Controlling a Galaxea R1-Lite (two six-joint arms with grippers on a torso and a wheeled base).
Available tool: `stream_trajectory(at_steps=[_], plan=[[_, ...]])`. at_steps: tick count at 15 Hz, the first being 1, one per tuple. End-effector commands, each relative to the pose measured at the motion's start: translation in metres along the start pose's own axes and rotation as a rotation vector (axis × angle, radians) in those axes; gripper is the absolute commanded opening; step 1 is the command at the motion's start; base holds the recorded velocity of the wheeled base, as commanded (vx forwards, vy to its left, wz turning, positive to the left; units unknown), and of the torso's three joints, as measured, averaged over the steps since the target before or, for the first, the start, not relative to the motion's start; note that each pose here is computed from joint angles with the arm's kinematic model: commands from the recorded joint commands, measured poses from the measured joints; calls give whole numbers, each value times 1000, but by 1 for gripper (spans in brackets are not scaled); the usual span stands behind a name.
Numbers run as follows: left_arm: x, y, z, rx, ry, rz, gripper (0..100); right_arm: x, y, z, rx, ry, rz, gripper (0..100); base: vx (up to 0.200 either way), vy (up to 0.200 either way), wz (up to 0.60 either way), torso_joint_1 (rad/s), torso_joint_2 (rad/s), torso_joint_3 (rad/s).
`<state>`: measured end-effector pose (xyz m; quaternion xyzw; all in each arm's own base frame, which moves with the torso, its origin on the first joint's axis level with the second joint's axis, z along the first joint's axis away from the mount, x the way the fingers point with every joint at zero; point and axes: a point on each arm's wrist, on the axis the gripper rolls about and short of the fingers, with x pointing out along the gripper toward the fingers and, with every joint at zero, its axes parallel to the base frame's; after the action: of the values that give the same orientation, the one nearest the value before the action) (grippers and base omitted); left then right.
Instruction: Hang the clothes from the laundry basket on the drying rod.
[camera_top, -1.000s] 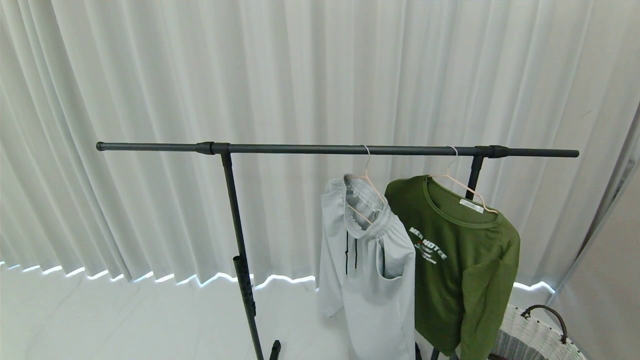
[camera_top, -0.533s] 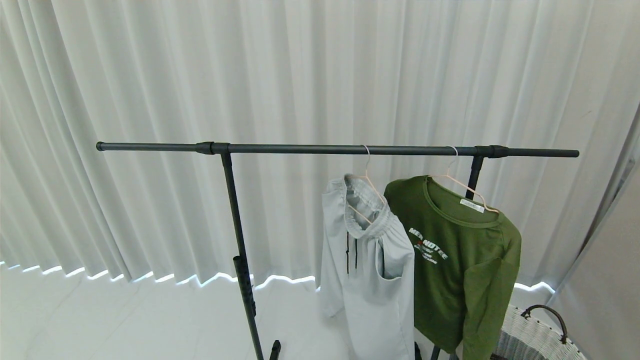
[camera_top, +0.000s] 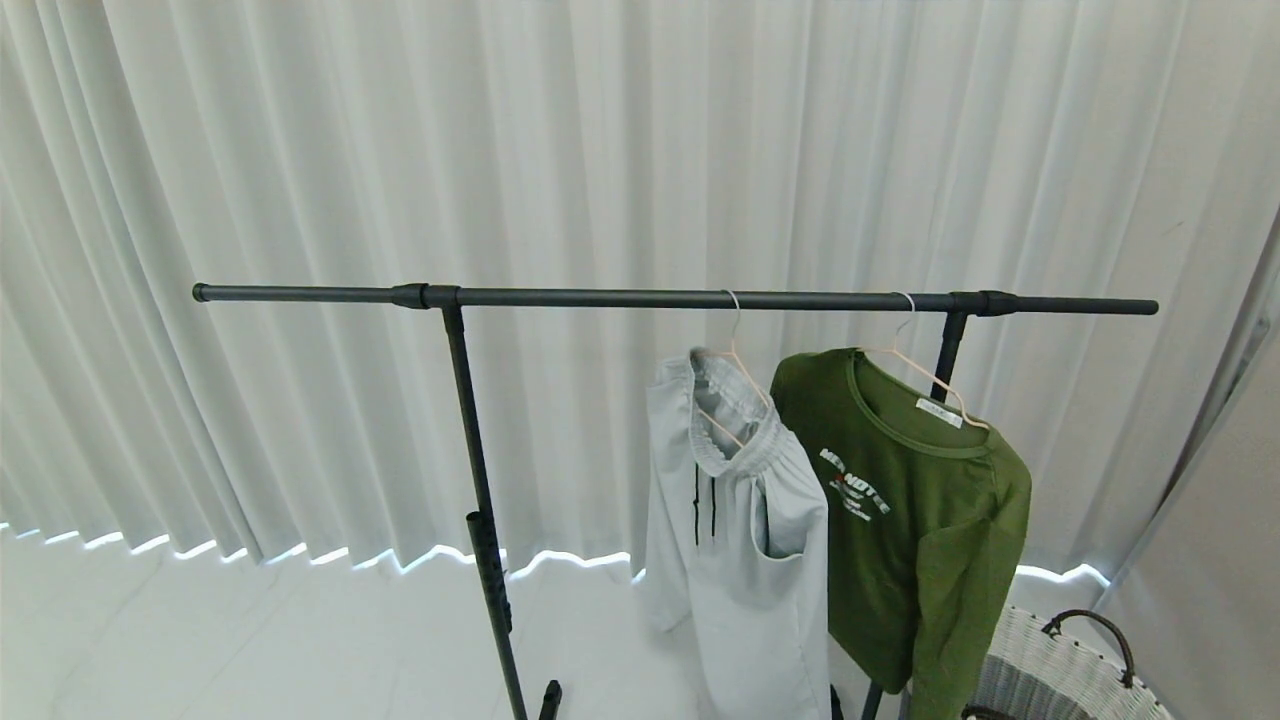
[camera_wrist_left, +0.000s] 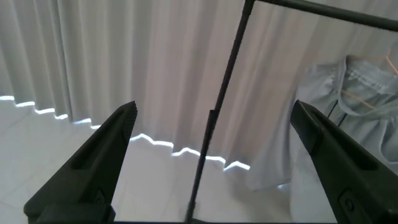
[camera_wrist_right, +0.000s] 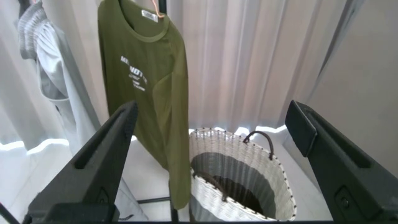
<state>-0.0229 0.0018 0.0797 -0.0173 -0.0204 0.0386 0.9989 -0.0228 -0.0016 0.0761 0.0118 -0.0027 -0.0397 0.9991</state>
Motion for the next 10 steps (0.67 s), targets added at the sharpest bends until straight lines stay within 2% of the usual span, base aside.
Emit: stream_trajectory(at_steps=[1, 2, 3, 4, 6, 10], plan=[[0, -1, -1, 46, 8, -56, 100, 0, 0, 0, 1, 0, 0, 100, 0, 0, 0, 0, 0, 0], [0, -2, -2, 110, 18, -83, 100, 0, 0, 0, 1, 0, 0, 100, 0, 0, 0, 0, 0, 0], [0, -2, -3, 133, 19, -97, 100, 0, 0, 0, 1, 0, 0, 100, 0, 0, 0, 0, 0, 0], [0, -2, -3, 124, 24, -103, 100, 0, 0, 0, 1, 0, 0, 100, 0, 0, 0, 0, 0, 0], [0, -2, -3, 37, 32, -88, 100, 0, 0, 0, 1, 0, 0, 100, 0, 0, 0, 0, 0, 0], [0, -2, -3, 33, 32, -83, 100, 0, 0, 0, 1, 0, 0, 100, 0, 0, 0, 0, 0, 0]])
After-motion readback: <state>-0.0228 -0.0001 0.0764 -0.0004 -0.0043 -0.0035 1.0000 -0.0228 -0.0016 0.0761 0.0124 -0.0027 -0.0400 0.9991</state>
